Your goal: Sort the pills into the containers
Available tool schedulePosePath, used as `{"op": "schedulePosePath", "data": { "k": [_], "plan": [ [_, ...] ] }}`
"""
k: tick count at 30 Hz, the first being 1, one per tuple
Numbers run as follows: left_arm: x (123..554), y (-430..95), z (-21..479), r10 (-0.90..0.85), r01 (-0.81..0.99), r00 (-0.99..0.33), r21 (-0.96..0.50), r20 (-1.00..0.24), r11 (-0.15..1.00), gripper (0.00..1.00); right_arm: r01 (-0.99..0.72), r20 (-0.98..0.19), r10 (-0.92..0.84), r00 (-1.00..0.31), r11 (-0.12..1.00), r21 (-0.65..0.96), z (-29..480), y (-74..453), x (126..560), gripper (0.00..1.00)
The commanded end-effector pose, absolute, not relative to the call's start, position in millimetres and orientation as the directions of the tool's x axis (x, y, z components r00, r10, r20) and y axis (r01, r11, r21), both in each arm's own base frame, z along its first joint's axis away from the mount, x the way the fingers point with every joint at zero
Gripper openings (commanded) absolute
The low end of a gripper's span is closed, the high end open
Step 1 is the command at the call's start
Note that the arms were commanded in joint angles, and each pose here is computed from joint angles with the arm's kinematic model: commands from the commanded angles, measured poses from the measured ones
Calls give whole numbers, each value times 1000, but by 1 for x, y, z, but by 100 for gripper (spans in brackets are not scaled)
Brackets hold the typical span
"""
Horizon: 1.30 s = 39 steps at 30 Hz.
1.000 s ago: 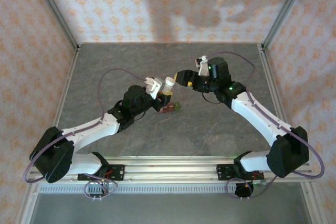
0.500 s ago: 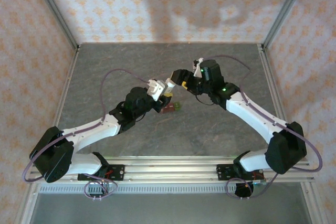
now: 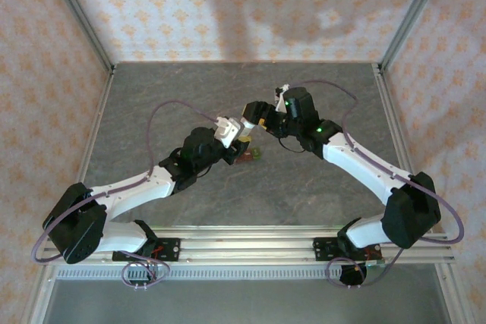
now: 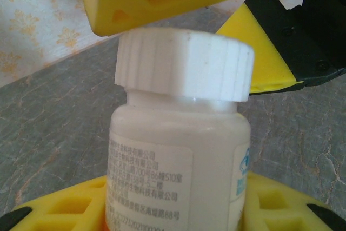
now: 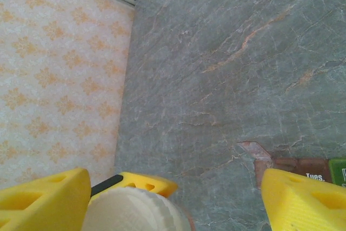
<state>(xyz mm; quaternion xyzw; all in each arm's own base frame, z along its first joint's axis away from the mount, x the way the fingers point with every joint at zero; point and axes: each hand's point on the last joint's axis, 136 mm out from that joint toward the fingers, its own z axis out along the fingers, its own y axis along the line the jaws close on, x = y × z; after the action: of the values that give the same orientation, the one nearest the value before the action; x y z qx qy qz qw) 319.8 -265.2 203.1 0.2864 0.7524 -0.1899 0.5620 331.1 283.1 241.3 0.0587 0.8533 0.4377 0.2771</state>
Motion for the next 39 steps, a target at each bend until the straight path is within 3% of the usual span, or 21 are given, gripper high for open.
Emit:
{"op": "schedulePosePath", "data": {
  "k": [1, 13, 24, 28, 31, 34, 39],
  "plan": [
    [324, -270, 218, 202, 644, -159, 53, -966, 763, 0, -195, -469, 366, -804, 583, 789, 271, 287, 336, 82],
    [325, -272, 220, 189, 643, -157, 45, -969, 764, 0, -203, -436, 317, -842, 563, 801, 254, 300, 322, 69],
    [322, -271, 231, 134, 643, -153, 4, -979, 766, 0, -236, -468, 273, -841, 593, 770, 242, 296, 315, 39],
    [312, -278, 238, 106, 688, -167, -39, -980, 724, 0, -368, -574, 169, -801, 616, 696, 244, 291, 314, 37],
    [300, -286, 245, 91, 737, -187, -78, -978, 671, 0, -474, -628, 110, -770, 561, 679, 251, 283, 315, 37],
    [291, -289, 252, 62, 771, -211, -127, -975, 624, 0, -545, -657, 66, -751, 500, 673, 255, 275, 313, 38],
    [287, -291, 258, 21, 784, -233, -175, -972, 596, 0, -542, -648, 59, -760, 493, 681, 254, 267, 314, 39]
  ]
}}
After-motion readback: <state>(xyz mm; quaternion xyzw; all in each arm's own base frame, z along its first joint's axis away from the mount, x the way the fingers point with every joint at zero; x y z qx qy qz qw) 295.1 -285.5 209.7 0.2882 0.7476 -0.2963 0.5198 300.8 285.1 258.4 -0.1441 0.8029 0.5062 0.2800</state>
